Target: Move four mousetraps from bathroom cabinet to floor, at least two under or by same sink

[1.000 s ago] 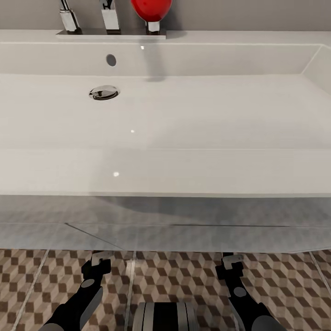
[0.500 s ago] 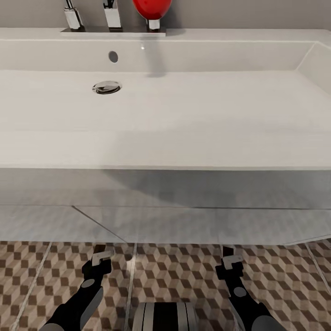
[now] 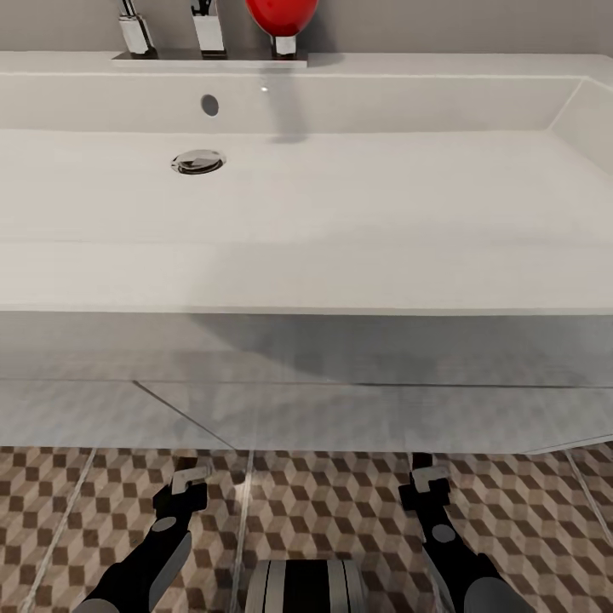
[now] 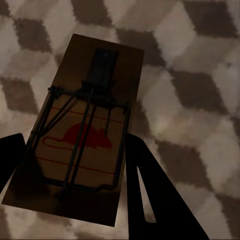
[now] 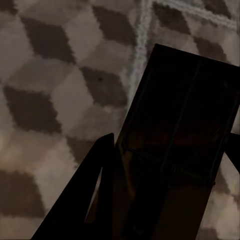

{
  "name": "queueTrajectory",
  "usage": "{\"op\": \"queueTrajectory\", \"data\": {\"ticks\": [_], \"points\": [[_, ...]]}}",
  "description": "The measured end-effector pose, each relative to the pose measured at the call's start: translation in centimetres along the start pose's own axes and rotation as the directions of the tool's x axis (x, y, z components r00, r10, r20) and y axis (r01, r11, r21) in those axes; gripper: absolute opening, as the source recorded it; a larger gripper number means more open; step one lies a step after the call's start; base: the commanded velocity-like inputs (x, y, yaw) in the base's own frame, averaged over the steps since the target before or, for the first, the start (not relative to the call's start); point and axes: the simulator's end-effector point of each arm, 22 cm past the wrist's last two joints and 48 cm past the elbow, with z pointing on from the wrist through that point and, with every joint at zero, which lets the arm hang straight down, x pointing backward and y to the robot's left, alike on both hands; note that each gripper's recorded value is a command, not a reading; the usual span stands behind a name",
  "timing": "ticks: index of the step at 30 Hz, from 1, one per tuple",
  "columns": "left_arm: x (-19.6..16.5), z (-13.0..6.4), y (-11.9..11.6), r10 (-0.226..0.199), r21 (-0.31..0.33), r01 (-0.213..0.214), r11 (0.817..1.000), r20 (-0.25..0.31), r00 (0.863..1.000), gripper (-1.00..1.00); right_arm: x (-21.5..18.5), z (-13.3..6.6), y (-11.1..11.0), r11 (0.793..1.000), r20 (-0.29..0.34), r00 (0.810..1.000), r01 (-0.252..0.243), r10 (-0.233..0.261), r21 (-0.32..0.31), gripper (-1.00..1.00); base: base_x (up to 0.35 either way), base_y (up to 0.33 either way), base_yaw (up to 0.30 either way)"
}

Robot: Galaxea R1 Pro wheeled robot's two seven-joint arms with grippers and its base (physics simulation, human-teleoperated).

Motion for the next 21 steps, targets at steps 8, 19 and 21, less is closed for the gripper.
{"op": "queueTrajectory", "data": {"ticks": [8, 19, 21], "points": [[-0.2, 0.0, 0.1, 0.002, 0.000, -0.002, 1.000, -0.002, 1.000, -1.00, -1.8, 0.6, -0.2, 1.000, 0.022, 1.000, -0.007, 0.006, 0.004, -1.00, 0.000, 0.000, 0.000], [-4.0, 0.0, -0.7, -0.018, 0.015, 0.017, 1.000, 0.066, 0.998, -1.00, -2.6, 0.7, 0.9, 1.000, 0.031, 0.999, -0.017, 0.017, -0.007, -1.00, 0.000, 0.000, 0.000], [-4.6, -0.1, -0.9, -0.023, 0.019, 0.021, 1.000, 0.078, 0.997, -1.00, -2.6, 0.7, 0.9, 1.000, 0.031, 0.999, -0.017, 0.018, -0.008, -1.00, 0.000, 0.000, 0.000]]}}
